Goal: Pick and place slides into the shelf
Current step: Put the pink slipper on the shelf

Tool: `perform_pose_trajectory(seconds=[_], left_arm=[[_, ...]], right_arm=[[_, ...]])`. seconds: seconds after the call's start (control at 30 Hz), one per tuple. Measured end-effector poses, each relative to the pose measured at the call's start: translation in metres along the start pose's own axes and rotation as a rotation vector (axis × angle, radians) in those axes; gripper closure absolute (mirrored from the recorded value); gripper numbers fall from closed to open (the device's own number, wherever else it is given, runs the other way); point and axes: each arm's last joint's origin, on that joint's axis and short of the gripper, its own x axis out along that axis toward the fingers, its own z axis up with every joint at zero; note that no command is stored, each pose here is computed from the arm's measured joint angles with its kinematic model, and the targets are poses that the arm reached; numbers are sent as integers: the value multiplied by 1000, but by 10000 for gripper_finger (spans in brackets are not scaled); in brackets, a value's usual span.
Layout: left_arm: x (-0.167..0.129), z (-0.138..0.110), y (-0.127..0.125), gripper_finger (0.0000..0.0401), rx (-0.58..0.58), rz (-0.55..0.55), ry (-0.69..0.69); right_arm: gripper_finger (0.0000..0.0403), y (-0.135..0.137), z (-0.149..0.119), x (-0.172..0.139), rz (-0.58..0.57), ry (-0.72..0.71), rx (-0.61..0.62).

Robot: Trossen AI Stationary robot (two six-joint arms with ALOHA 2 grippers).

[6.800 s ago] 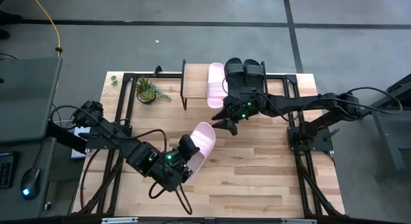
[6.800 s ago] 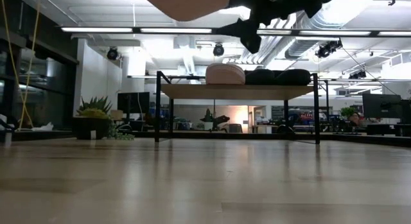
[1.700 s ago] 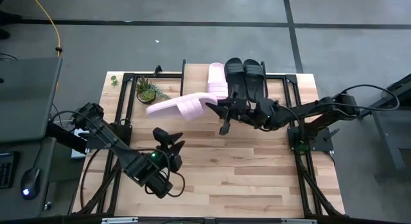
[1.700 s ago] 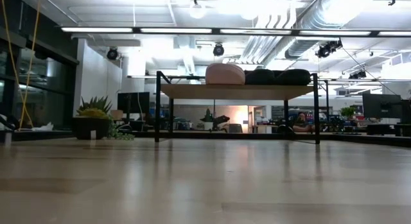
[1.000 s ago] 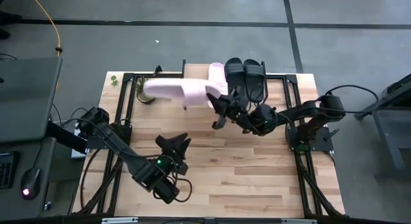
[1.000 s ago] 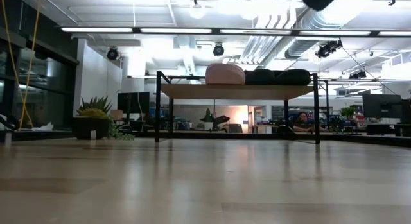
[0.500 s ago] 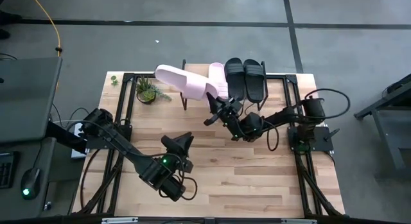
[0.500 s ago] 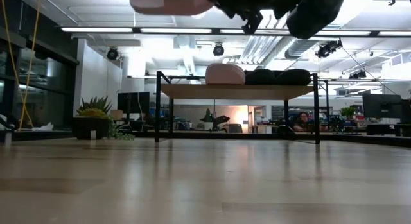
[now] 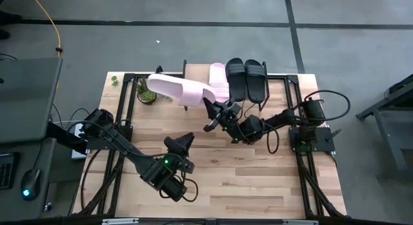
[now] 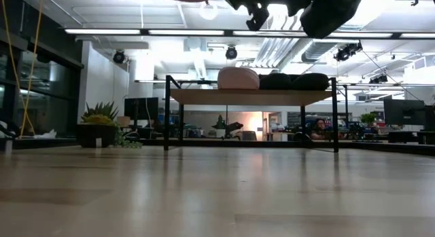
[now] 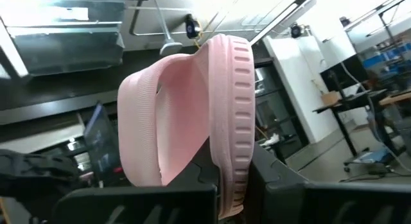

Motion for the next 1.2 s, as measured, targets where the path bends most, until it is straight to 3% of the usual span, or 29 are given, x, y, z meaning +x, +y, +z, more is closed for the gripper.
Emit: perform_pose_trajectory(seconds=[0.43,0.87,1.03,1.2], left_arm=[[21,9,26,272,99,7,60],[22,5,28,160,215,3,63],[21,-3,29,161,295,1,63],[21,-9,29,179,335,-1,63]], right_arm=[[393,5,0,-4,35,5,79],[395,7,0,-4,89,7,160],[395,6,0,-2,136,13,282],[396,0,-5,0,113,49,321]])
